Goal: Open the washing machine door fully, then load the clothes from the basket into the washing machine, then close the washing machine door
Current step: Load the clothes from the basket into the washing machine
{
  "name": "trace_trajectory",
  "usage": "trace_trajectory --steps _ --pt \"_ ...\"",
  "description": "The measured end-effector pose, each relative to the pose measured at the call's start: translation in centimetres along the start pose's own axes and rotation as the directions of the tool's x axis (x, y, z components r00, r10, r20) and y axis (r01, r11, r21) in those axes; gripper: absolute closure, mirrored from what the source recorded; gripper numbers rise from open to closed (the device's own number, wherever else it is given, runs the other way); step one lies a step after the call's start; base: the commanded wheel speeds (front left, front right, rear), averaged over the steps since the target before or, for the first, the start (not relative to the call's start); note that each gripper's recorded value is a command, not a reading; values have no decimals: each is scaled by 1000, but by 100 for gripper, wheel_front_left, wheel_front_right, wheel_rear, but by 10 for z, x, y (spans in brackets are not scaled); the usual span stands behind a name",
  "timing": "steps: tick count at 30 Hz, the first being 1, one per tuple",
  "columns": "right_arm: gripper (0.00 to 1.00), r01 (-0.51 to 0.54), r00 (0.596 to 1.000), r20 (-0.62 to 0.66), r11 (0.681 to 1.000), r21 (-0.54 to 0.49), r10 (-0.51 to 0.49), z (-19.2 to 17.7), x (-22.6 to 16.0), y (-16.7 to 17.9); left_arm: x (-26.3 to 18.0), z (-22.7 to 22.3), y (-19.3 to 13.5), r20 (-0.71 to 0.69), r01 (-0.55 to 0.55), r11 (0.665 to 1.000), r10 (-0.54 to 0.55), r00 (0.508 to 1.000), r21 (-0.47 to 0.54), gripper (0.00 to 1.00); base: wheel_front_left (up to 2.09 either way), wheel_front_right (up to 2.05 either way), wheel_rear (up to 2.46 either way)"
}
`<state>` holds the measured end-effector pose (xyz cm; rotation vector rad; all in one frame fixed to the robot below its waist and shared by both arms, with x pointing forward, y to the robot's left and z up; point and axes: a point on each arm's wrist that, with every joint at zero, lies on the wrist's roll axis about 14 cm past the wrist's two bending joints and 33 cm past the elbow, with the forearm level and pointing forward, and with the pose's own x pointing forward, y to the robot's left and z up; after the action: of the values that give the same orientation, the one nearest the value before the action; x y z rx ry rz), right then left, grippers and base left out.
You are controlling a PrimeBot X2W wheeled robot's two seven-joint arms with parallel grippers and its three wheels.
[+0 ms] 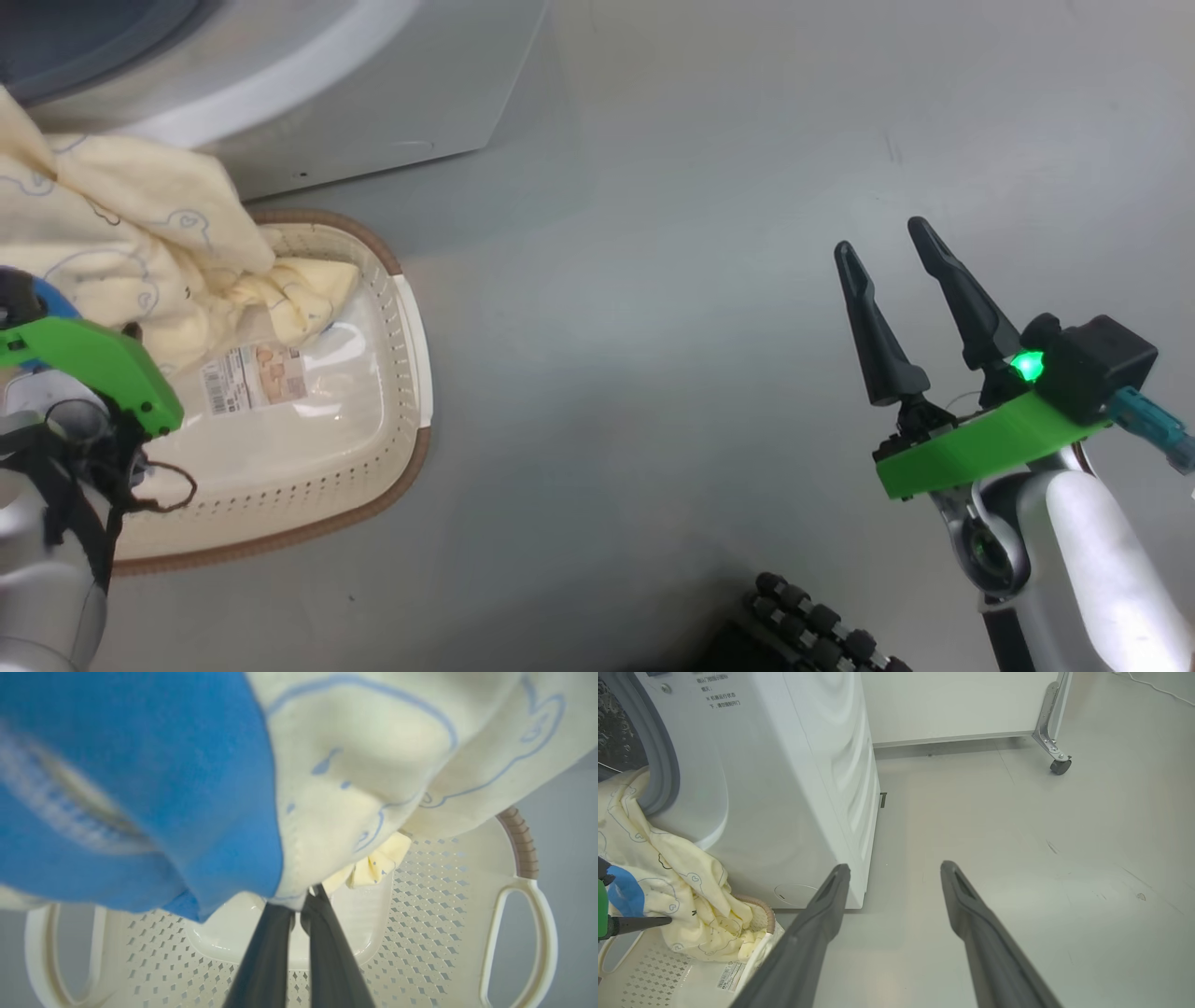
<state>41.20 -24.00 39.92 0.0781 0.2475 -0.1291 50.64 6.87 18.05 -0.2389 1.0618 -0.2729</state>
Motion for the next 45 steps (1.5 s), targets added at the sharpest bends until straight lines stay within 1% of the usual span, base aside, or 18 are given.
trace_trajectory --steps 6,15,25,31,32,39,42,45 --pt "0 -1 1000 20 1000 7 1 7 -1 0 -11 17 -3 5 15 999 -16 1000 43 100 0 0 0" --pt "0 -8 999 48 1000 21 7 16 -4 3 -33 51 1 68 12 995 -19 998 95 100 0 0 0" --pt "0 -17 998 63 999 40 14 20 -6 6 -65 106 -6 166 24 982 -56 985 188 100 0 0 0" --pt "0 -26 998 66 998 55 23 20 -7 10 -99 146 -16 230 20 967 -80 970 254 100 0 0 0" --pt "0 -26 998 66 998 55 23 20 -7 10 -99 146 -16 230 20 967 -80 970 254 100 0 0 0" --pt "0 -45 996 78 997 64 40 24 -8 16 -150 184 -24 327 -20 960 -76 942 280 100 0 0 0" --pt "0 -47 996 77 996 69 42 23 -8 17 -165 200 -27 367 -25 963 -78 927 267 100 0 0 0" --pt "0 -47 997 69 996 75 42 20 -9 17 -170 210 -27 392 -36 967 -68 918 252 100 0 0 0"
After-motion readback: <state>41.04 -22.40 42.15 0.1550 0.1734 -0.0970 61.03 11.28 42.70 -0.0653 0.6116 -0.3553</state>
